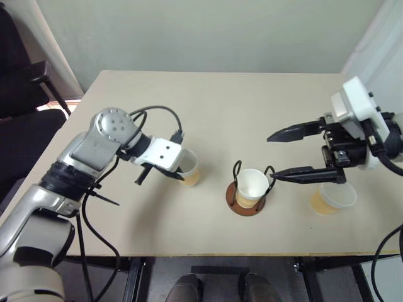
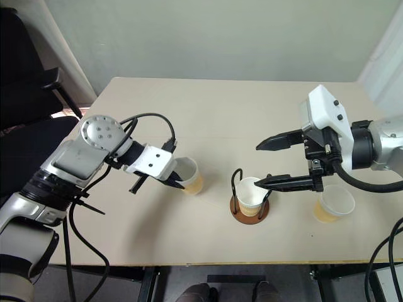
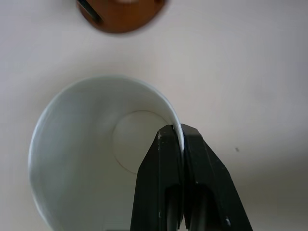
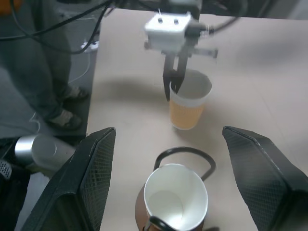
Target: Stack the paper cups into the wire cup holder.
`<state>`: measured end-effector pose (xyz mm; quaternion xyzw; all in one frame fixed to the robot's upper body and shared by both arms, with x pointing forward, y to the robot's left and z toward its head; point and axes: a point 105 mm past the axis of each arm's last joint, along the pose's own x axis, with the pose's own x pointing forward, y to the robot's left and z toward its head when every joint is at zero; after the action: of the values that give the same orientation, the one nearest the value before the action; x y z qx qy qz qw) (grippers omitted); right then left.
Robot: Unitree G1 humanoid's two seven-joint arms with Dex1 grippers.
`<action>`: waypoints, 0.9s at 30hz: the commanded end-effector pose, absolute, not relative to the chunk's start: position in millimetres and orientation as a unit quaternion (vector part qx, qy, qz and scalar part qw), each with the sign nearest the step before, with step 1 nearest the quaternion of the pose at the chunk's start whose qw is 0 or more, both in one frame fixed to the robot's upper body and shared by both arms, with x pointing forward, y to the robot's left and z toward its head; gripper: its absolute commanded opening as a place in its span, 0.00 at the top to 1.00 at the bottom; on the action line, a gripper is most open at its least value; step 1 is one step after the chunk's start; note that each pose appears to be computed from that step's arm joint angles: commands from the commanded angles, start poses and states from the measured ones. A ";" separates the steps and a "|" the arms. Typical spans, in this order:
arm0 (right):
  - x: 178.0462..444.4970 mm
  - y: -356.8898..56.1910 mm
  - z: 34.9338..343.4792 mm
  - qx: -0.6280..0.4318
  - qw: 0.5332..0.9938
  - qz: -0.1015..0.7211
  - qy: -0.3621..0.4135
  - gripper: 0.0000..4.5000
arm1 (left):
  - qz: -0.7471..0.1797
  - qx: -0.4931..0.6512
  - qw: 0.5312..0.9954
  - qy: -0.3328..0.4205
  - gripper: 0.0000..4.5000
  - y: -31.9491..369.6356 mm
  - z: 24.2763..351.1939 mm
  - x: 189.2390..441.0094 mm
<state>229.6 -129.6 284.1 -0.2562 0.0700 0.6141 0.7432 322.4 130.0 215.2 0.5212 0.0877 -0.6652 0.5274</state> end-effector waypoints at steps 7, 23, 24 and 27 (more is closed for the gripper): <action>212.6 -158.8 288.2 -0.263 0.770 0.567 0.130 0.18 | -0.680 0.536 0.500 0.011 0.99 94.8 275.5 314.8; 197.9 -166.1 283.5 -0.247 0.786 0.544 0.158 0.18 | -0.764 0.489 0.416 -0.064 0.99 16.8 315.9 288.1; 197.2 -166.1 283.9 -0.247 0.787 0.543 0.158 0.18 | -0.769 0.486 0.410 -0.059 0.99 13.7 311.6 287.9; 195.3 -167.1 283.7 -0.248 0.791 0.536 0.158 0.18 | -0.779 0.487 0.392 -0.046 0.99 5.5 296.8 289.6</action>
<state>199.7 -167.2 274.6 -0.2311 0.1746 0.5450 0.7868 294.3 7.0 294.1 0.4815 -0.0427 -0.7718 0.4132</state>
